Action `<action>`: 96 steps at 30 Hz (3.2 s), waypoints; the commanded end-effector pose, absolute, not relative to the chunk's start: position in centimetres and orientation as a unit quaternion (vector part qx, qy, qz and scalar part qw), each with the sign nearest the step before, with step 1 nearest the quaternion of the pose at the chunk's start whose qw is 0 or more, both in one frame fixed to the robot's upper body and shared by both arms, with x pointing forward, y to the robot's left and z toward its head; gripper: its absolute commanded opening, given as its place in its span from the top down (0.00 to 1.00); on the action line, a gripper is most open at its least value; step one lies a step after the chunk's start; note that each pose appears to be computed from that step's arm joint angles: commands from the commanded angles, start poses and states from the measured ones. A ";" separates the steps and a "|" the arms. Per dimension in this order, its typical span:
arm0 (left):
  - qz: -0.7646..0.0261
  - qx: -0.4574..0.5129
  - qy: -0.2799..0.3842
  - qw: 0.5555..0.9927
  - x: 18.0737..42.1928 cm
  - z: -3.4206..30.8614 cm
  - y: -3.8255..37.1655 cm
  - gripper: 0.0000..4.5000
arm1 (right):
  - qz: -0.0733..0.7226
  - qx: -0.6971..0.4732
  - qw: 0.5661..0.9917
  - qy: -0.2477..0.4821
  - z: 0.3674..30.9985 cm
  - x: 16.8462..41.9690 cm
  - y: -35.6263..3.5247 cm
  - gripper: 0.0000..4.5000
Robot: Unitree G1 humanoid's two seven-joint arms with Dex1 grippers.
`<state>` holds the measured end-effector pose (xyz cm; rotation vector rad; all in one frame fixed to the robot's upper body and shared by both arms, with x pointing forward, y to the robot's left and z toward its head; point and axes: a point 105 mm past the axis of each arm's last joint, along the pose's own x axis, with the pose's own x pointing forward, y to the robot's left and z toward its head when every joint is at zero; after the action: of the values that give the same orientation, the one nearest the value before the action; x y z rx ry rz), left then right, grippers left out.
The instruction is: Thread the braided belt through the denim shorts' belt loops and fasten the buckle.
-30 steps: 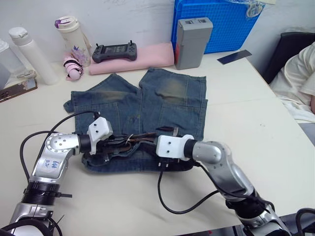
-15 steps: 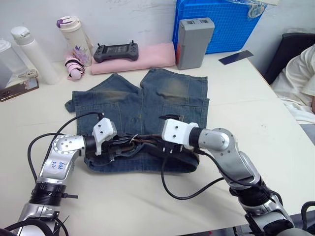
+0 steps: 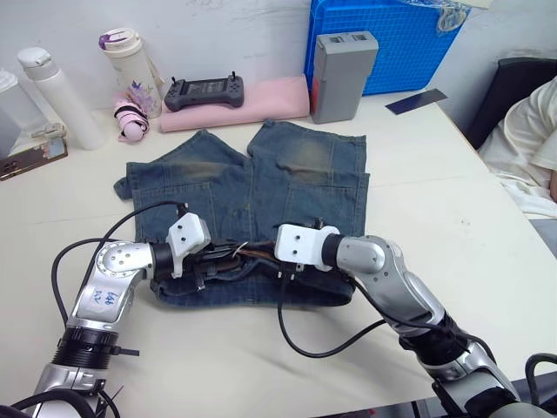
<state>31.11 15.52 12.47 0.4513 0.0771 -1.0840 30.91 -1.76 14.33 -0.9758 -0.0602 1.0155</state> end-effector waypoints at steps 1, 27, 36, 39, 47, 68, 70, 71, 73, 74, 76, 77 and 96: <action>-0.521 0.221 0.033 0.823 30.7 12.3 14.9 1.00 | 0.467 -0.460 0.754 -0.044 14.8 30.5 -1.5 0.98; -0.449 0.081 0.086 0.886 28.3 14.6 20.6 0.37 | 0.434 -0.455 0.777 -0.041 13.8 29.9 -2.3 1.00; -0.459 0.168 0.179 0.854 27.4 8.5 20.8 0.99 | 0.404 -0.448 0.794 -0.072 15.2 28.9 -3.7 1.00; -0.466 0.181 0.182 0.847 27.3 7.7 20.5 0.99 | 0.391 -0.446 0.802 -0.073 15.2 27.6 -5.6 1.00; -0.477 0.186 0.183 0.839 27.2 7.1 19.9 0.99 | 0.305 -0.529 0.791 0.041 11.5 25.7 -15.2 1.00; -0.467 0.186 0.172 0.847 27.5 8.1 20.5 1.00 | 0.317 -0.485 0.815 0.027 12.2 25.6 -14.3 0.43; -0.467 0.182 0.170 0.848 27.6 8.4 20.5 1.00 | 0.323 -0.482 0.814 0.016 12.7 25.4 -14.2 0.21; -0.467 0.180 0.169 0.849 27.6 8.5 20.5 1.00 | 0.326 -0.481 0.814 0.012 12.8 25.3 -14.1 0.11; -0.467 0.174 0.167 0.851 27.6 8.8 20.6 1.00 | 0.333 -0.476 0.814 -0.004 13.2 24.9 -13.7 0.01; -0.468 0.171 0.165 0.851 27.7 9.1 20.5 1.00 | 0.337 -0.473 0.814 -0.011 13.3 24.6 -13.6 0.01; -0.468 0.162 0.156 0.854 27.7 9.9 20.5 1.00 | 0.344 -0.469 0.814 -0.016 13.5 24.3 -13.5 0.01; -0.466 0.160 0.151 0.857 27.7 10.3 20.6 1.00 | 0.347 -0.466 0.814 -0.017 13.5 24.2 -13.4 0.01; -0.443 0.095 0.138 0.881 26.6 15.7 22.7 1.00 | 0.353 -0.413 0.834 -0.095 14.2 22.1 -8.7 0.01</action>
<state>26.91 22.84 14.19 0.1791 0.3312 -0.9102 22.03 -8.91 13.20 -0.8436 -0.1327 0.7988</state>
